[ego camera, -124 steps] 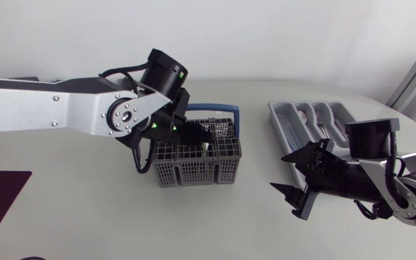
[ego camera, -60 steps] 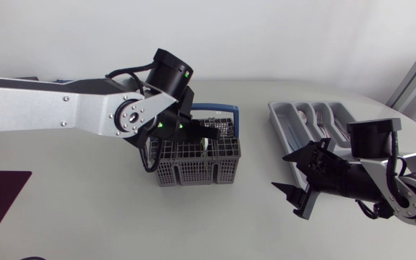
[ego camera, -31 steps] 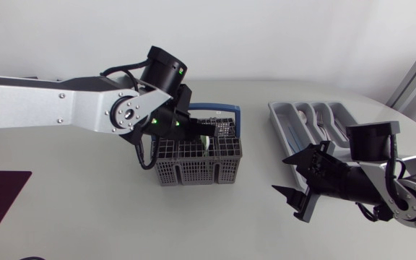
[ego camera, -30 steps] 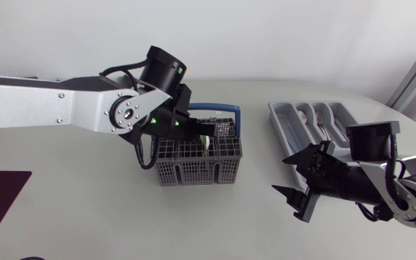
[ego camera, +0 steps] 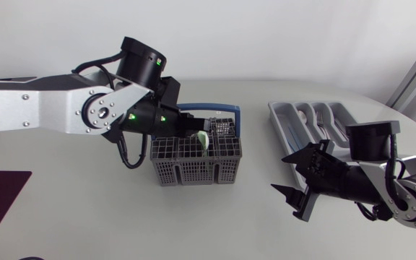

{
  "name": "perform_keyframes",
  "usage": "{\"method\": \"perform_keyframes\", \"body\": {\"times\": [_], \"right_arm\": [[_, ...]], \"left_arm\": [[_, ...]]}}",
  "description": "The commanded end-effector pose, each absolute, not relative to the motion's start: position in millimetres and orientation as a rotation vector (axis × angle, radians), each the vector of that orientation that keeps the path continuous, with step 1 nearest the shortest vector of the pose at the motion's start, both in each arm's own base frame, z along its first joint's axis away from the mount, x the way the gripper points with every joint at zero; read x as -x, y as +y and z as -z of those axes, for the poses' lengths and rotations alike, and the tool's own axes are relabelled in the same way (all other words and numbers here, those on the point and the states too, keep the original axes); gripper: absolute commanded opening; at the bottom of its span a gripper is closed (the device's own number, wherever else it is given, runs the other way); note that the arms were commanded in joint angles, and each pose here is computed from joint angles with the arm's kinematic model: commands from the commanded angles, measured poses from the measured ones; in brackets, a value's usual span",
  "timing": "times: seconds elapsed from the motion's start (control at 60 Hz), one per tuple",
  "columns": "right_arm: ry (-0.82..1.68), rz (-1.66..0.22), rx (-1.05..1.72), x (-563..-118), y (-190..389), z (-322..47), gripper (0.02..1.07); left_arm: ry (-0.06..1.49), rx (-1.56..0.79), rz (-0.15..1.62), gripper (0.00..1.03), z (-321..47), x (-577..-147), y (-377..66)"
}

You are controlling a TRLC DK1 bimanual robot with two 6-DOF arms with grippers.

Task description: Unload the cutlery basket into the drawer organizer.

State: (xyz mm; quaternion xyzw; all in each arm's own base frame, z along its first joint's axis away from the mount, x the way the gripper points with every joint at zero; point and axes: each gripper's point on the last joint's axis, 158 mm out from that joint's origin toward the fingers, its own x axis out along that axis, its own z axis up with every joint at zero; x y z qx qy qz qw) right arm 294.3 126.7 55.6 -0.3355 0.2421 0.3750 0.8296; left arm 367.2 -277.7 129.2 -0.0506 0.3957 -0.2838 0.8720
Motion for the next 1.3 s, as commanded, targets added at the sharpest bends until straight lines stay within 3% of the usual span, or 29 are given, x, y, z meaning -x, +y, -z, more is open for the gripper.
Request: {"method": "perform_keyframes", "body": {"times": [0.0, 0.6, 0.933, 1.283], "right_arm": [[0.536, -0.806, 0.713, -289, 127, -46, 0.89], [0.490, -0.795, 0.713, -289, 131, -63, 0.89], [0.409, -0.781, 0.685, -291, 135, -95, 0.89], [0.321, -0.859, 0.589, -279, 145, -129, 0.92]], "left_arm": [[0.826, 0.133, 0.590, 0.12, -129, -363, -271], [0.689, 0.186, 0.714, 0.12, -186, -340, -273], [0.604, 0.163, 0.767, 0.12, -227, -322, -274], [0.623, 0.022, 0.995, 0.12, -238, -290, -294]]}}
